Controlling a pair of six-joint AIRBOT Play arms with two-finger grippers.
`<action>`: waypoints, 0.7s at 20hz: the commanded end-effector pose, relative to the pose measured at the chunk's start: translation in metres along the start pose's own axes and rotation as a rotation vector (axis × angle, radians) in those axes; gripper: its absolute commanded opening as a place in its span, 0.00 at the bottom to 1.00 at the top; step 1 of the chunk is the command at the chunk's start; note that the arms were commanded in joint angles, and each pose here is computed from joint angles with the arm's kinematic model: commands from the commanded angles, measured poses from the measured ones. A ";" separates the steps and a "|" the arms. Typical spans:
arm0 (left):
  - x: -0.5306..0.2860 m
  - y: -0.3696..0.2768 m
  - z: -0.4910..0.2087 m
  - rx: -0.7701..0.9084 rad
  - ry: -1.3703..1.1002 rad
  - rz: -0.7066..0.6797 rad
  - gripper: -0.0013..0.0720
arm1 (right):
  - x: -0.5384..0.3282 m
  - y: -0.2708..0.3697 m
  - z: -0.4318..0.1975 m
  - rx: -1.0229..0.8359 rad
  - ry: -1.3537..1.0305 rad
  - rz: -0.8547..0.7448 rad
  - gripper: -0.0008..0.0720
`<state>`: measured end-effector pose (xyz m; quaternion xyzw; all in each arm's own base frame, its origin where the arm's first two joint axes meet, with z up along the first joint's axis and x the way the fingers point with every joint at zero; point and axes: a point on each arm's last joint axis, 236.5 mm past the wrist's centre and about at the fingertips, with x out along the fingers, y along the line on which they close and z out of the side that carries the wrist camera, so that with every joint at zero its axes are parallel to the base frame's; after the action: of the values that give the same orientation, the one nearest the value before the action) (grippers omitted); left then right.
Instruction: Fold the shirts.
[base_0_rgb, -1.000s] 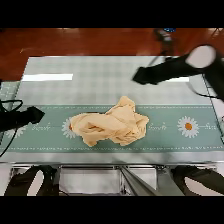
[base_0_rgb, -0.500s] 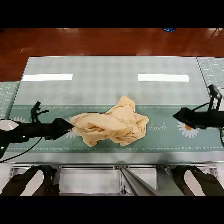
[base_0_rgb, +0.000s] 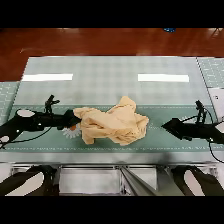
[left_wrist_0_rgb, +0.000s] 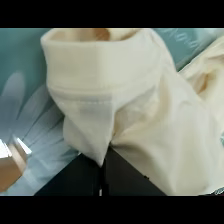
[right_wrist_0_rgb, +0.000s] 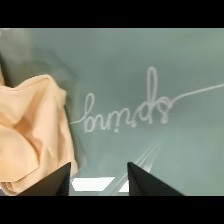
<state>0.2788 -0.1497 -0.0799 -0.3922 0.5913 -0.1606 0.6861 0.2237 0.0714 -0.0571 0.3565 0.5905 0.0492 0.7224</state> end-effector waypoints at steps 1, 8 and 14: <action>-0.003 -0.021 0.022 0.068 -0.033 -0.029 0.04 | 0.023 0.020 -0.007 -0.014 0.041 0.052 0.57; -0.004 -0.025 0.020 0.075 -0.020 -0.037 0.04 | 0.091 0.036 -0.006 -0.022 0.192 0.010 0.57; -0.011 -0.031 0.031 0.109 -0.046 -0.047 0.04 | 0.119 0.105 0.002 -0.280 0.237 0.092 0.05</action>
<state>0.3051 -0.1545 -0.0570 -0.3780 0.5672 -0.1923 0.7060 0.2756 0.1787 -0.1061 0.3062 0.6595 0.1473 0.6705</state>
